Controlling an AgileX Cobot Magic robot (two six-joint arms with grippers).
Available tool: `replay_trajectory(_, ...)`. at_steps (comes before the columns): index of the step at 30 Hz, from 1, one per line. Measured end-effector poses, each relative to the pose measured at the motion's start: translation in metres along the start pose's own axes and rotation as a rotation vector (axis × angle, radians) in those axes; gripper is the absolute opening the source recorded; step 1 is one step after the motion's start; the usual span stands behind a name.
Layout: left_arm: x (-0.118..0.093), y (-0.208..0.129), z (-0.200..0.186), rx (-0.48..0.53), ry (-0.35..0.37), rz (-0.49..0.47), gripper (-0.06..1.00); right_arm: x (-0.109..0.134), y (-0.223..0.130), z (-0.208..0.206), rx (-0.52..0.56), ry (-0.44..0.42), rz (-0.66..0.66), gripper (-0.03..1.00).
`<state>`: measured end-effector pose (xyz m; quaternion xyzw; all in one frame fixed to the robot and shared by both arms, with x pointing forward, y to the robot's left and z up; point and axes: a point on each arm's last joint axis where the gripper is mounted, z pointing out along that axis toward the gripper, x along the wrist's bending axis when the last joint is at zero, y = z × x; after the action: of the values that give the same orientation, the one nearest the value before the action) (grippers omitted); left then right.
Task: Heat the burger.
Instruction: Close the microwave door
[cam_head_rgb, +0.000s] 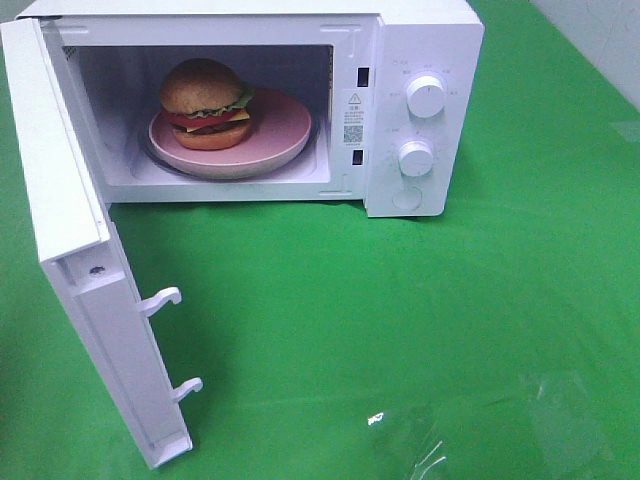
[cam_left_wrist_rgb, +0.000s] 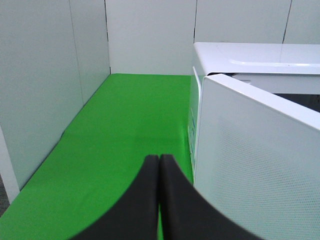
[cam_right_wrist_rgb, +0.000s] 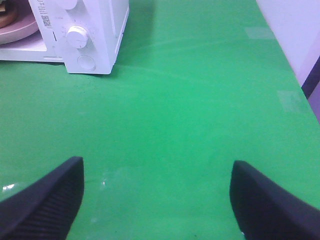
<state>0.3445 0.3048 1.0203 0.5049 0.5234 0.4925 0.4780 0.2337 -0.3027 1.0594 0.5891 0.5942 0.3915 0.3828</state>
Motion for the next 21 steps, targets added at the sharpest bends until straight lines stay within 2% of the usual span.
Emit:
replay_trajectory(4,0.0,-0.002,0.008,-0.003,0.004,-0.001,0.0,0.0,0.0,0.0,0.0,0.0,0.0,0.76)
replay_trajectory(13,0.0,-0.02,0.04,0.101,0.007,-0.004,0.0,0.0,0.0,0.0,0.0,0.0,0.0,0.76)
replay_trajectory(18,-0.003,-0.028,0.052,0.128,-0.027,-0.002,0.0,0.0,0.0,0.0,0.0,0.0,0.0,0.76)
replay_trajectory(21,-0.007,-0.033,0.058,0.136,-0.076,-0.008,0.0,0.0,0.0,0.0,0.0,0.0,0.0,0.76)
